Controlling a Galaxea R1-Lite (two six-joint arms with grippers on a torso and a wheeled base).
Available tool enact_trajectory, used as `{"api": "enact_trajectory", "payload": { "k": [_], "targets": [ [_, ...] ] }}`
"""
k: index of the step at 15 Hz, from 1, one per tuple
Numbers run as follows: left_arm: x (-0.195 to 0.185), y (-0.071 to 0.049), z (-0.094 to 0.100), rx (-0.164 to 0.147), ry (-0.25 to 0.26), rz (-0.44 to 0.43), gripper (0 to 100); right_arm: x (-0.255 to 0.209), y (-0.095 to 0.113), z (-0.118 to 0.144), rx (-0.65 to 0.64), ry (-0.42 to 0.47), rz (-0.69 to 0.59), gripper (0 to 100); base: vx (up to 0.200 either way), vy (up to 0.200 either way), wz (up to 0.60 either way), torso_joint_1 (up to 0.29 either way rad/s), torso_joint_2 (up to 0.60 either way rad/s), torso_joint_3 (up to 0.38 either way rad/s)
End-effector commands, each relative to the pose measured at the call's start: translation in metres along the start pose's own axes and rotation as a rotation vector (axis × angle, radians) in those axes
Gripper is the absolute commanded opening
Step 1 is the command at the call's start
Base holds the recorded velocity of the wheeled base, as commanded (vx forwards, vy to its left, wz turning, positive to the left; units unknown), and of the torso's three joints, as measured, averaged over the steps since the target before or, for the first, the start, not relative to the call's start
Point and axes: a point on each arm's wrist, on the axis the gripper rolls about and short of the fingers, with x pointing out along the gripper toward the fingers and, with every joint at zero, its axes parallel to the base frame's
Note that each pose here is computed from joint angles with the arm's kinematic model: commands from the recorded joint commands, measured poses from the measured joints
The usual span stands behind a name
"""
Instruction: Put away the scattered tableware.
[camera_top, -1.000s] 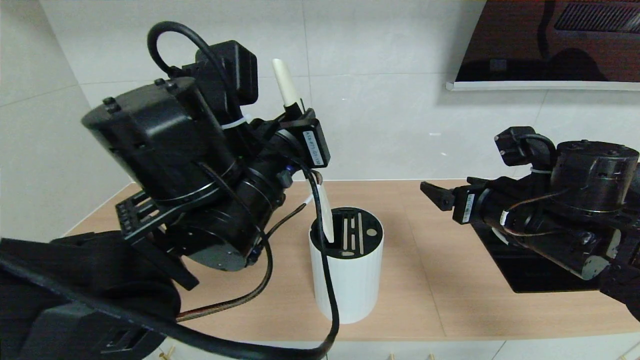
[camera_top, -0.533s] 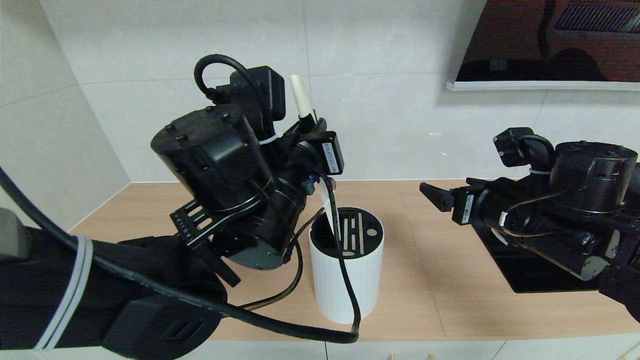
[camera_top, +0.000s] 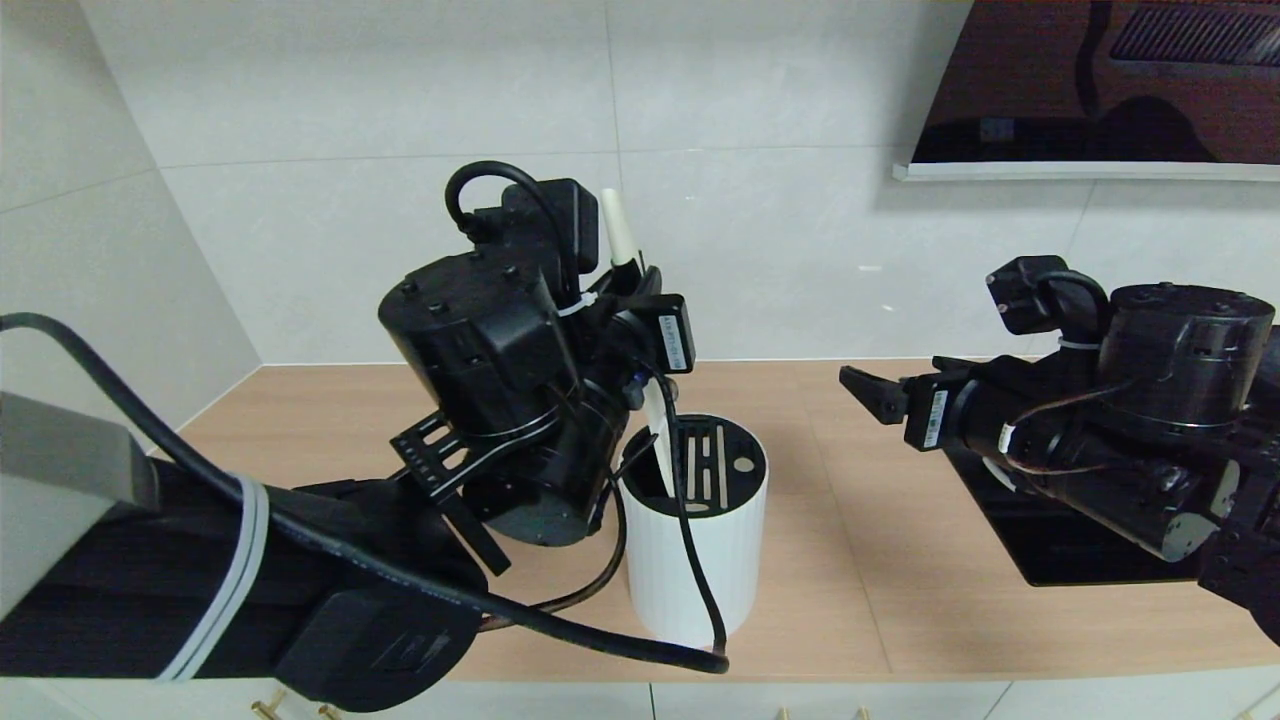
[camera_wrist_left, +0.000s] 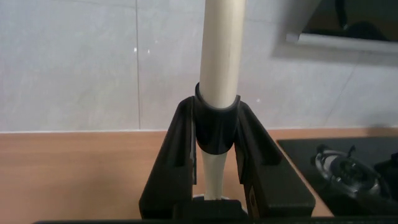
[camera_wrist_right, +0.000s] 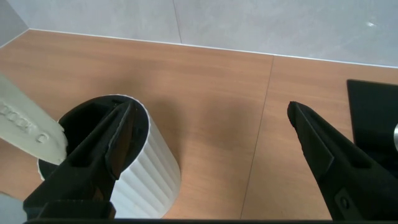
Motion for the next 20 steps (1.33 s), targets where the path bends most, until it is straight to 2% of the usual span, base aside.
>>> {"api": "enact_trajectory", "payload": {
  "k": [1,8,10,16,19,20],
  "targets": [
    [0.003,0.001,-0.004,0.005,0.006,0.007,0,0.000,0.000,0.000,-0.001,-0.001,0.001,100,0.000,0.000,0.00,0.000,0.00,0.000],
    [0.007,-0.001,-0.018,0.021,0.031,0.009,0,0.000,0.000,0.000,-0.001,-0.001,0.001,100,0.000,0.000,0.00,0.000,0.00,0.000],
    [0.008,-0.004,-0.027,0.019,0.027,0.005,0,0.000,0.000,0.000,-0.001,-0.001,-0.001,100,0.000,0.000,0.00,0.000,0.00,0.000],
    [0.004,-0.011,-0.039,0.038,0.060,0.006,0,0.000,0.000,0.000,-0.001,0.001,-0.001,100,0.000,0.000,0.00,0.000,0.00,0.000],
    [-0.005,-0.017,-0.056,0.072,0.115,-0.019,0,0.000,0.000,0.000,-0.001,0.001,-0.001,100,0.000,0.000,0.00,0.000,0.00,0.000],
    [-0.008,-0.017,-0.066,0.094,0.145,-0.024,0,0.000,0.000,0.000,-0.003,0.001,-0.001,100,0.000,0.000,0.00,0.000,0.00,0.000]
  ]
}}
